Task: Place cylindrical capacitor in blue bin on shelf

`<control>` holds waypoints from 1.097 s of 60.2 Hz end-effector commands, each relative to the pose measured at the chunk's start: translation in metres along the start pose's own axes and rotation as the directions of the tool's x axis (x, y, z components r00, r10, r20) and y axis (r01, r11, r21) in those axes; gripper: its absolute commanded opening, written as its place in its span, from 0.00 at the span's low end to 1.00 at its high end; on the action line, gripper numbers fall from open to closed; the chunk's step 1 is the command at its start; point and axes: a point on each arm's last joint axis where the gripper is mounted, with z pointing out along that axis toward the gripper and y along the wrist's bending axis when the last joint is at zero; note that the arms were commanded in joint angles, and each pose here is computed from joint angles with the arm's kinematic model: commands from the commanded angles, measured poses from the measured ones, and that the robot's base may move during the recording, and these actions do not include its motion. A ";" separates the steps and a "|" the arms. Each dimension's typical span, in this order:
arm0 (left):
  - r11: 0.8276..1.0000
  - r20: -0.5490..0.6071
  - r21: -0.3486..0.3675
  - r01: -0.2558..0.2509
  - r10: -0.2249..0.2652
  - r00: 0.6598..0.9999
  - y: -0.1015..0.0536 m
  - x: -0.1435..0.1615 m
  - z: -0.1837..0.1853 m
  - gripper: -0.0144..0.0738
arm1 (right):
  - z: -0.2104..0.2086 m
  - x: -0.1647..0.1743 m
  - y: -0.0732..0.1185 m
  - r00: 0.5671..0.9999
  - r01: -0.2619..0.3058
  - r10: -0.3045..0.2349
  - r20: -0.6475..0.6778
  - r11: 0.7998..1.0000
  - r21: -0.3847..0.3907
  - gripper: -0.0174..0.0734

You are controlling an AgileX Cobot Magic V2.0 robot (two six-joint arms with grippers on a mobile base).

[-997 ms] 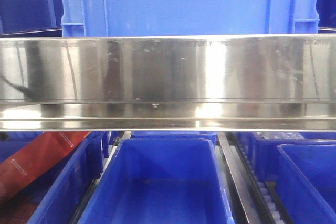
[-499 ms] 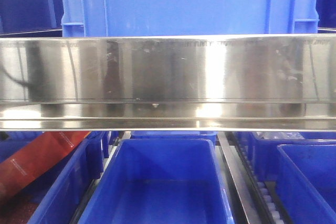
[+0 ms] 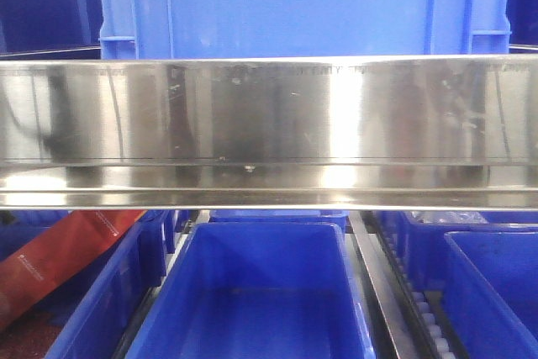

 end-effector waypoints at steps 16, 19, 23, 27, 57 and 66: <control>0.997 0.159 -0.021 0.076 -0.072 0.985 -0.005 0.089 -0.085 0.26 | 0.033 -0.055 0.004 0.999 0.037 -0.036 0.011 0.998 -0.054 0.07; 0.997 0.173 -0.022 0.076 -0.071 0.982 -0.006 0.100 -0.093 0.24 | 0.044 -0.070 0.010 0.997 0.072 -0.071 0.019 0.993 -0.096 0.07; 0.997 0.185 -0.022 0.076 -0.071 0.980 -0.008 0.115 -0.103 0.20 | 0.062 -0.088 0.018 0.996 0.089 -0.087 0.018 0.985 -0.149 0.07; 0.997 0.195 -0.022 0.076 -0.070 0.978 -0.009 0.126 -0.108 0.14 | 0.085 -0.100 0.028 0.995 0.093 -0.098 -0.013 0.976 -0.195 0.07; 0.997 0.223 -0.023 0.075 -0.068 0.972 -0.012 0.148 -0.125 0.04 | 0.283 -0.108 0.110 0.893 0.090 -0.245 -0.377 0.919 -0.383 0.08; 0.997 0.223 -0.023 0.075 -0.068 0.972 -0.012 0.148 -0.125 0.04 | 0.312 -0.084 0.118 0.858 0.076 -0.260 -0.443 0.917 -0.391 0.41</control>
